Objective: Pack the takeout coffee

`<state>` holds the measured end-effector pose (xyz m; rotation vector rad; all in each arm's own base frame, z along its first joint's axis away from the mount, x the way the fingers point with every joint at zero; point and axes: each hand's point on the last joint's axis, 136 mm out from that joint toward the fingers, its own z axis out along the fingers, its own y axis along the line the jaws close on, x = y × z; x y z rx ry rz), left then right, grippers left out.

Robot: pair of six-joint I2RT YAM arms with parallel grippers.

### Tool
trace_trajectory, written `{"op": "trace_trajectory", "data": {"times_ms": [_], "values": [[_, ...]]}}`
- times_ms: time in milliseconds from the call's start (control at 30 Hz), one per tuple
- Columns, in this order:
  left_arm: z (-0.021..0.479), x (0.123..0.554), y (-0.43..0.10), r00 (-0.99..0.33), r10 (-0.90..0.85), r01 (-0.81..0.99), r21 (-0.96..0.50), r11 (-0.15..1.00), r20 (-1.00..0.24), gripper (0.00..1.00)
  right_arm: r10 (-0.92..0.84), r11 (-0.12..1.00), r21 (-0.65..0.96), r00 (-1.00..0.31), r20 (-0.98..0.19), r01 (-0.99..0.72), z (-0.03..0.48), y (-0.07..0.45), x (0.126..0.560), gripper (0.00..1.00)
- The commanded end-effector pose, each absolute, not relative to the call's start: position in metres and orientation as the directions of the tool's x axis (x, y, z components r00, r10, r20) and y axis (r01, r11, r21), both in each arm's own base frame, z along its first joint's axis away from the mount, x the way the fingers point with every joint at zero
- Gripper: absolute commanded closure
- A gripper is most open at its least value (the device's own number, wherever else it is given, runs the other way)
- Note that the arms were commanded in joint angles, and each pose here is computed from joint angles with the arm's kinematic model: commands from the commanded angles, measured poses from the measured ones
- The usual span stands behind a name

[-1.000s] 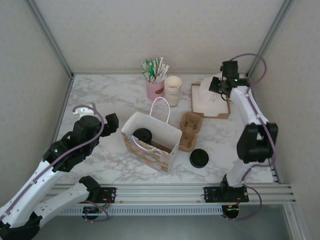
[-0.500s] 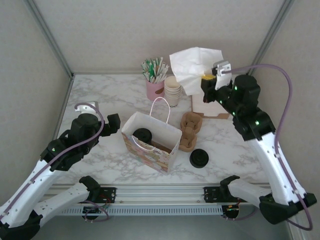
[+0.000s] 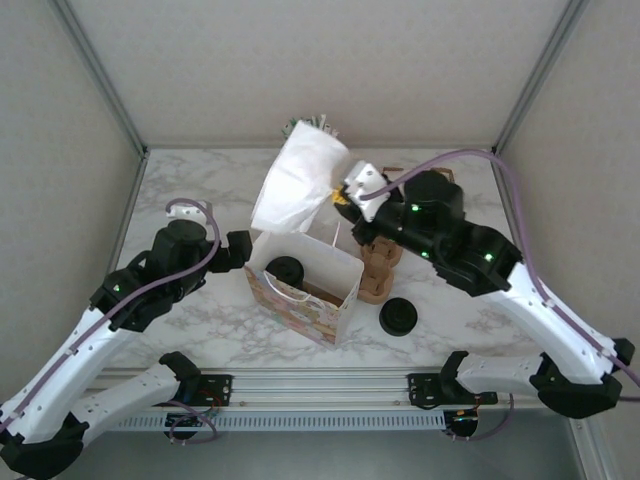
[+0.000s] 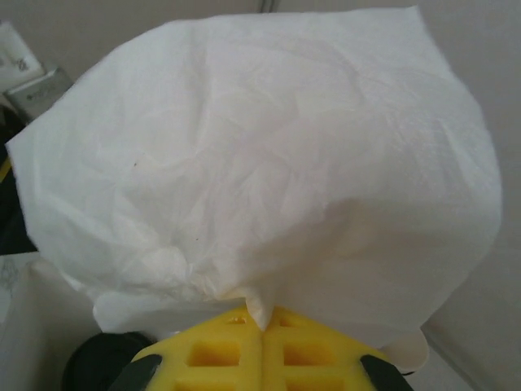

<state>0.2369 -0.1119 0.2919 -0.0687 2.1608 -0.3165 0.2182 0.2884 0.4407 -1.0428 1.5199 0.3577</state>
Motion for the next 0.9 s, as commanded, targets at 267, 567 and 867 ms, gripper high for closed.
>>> {"op": "trace_trajectory", "data": {"times_ms": [267, 567, 867], "values": [[0.290, 0.239, -0.117, -0.607, -0.190, 0.054, -0.278, 0.959, -0.772, 0.00, -0.553, 0.461, -0.418, 0.115, -0.826, -0.783, 0.410, 0.306, 0.197, 1.00], [0.287, 0.240, -0.115, -0.609, -0.188, 0.039, -0.266, 0.963, -0.771, 0.00, -0.612, 0.375, -0.333, 0.039, -0.790, -0.865, 0.374, 0.320, 0.176, 1.00], [0.284, 0.241, -0.114, -0.612, -0.195, 0.023, -0.263, 0.964, -0.766, 0.00, -0.610, 0.295, -0.161, -0.056, -0.790, -0.942, 0.360, 0.330, 0.149, 1.00]]}}
